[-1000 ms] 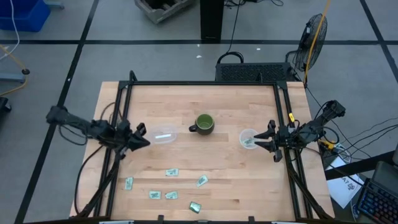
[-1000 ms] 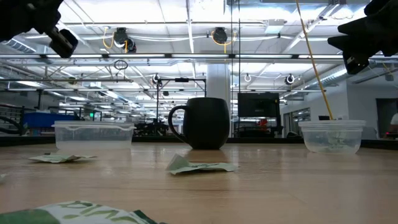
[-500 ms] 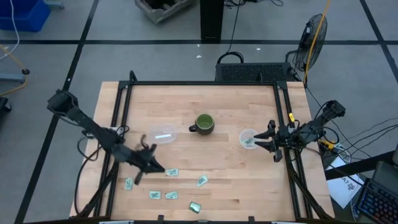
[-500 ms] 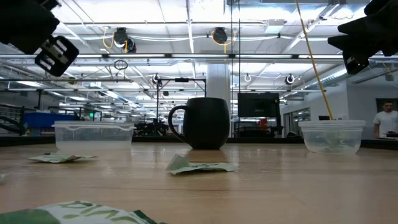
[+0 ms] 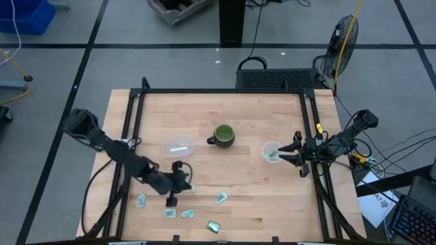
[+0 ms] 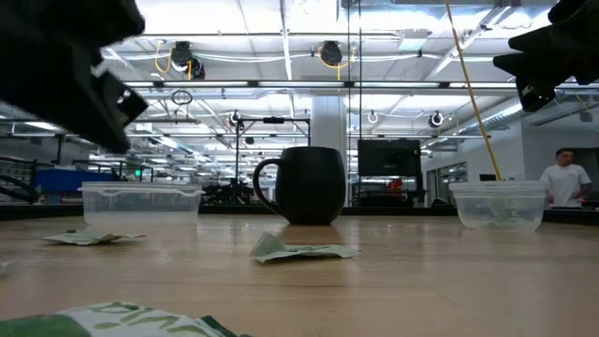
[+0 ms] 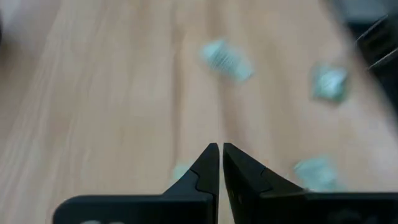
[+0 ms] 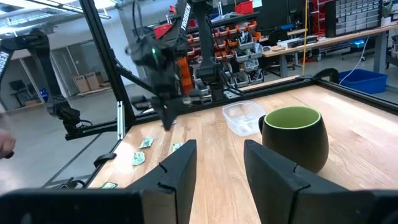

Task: Pick and place Stevia / Truvia into bins
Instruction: Put the stevia packet into the oval transparent container

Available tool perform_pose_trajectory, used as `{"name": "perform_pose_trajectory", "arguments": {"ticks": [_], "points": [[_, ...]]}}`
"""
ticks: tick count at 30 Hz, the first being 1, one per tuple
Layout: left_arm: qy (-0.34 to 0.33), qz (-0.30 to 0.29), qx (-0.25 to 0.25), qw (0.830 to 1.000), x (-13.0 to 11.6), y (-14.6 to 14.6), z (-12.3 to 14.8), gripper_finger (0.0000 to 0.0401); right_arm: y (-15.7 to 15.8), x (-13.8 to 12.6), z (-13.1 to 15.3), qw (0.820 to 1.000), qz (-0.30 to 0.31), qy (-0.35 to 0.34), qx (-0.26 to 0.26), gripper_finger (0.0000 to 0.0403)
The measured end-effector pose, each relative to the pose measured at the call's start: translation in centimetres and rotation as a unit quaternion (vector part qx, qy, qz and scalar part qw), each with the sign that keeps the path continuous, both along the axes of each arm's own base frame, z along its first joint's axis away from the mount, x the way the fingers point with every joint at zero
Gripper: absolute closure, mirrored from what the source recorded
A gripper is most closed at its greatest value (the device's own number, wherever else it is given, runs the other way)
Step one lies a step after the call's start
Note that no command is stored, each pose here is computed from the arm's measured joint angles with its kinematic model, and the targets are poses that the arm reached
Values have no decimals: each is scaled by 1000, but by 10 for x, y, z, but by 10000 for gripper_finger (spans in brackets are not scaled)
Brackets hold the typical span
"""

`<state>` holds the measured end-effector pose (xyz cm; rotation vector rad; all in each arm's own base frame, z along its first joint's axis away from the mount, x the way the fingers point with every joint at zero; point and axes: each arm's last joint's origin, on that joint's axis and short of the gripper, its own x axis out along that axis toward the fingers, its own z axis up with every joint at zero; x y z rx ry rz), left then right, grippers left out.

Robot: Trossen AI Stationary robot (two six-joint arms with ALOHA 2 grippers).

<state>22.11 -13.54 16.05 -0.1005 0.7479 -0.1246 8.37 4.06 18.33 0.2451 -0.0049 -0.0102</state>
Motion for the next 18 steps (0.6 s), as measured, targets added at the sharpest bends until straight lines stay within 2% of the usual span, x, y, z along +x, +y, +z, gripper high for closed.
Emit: {"name": "perform_pose_trajectory", "arguments": {"ticks": [4, 8, 13, 18], "points": [[44, 26, 12, 999, 3, -1, -16, 356, 0, 0, 0, 1000, 0, 0, 0, 277], [58, 49, -3, 997, 8, -4, -23, 307, 0, 0, 0, 1000, 0, 0, 0, 277], [62, 51, -1, 997, 13, -7, -27, 242, 0, 0, 0, 1000, 0, 0, 0, 277], [59, 33, -5, 998, 17, -13, -36, 204, 0, 0, 0, 1000, 0, 0, 0, 277]]}}
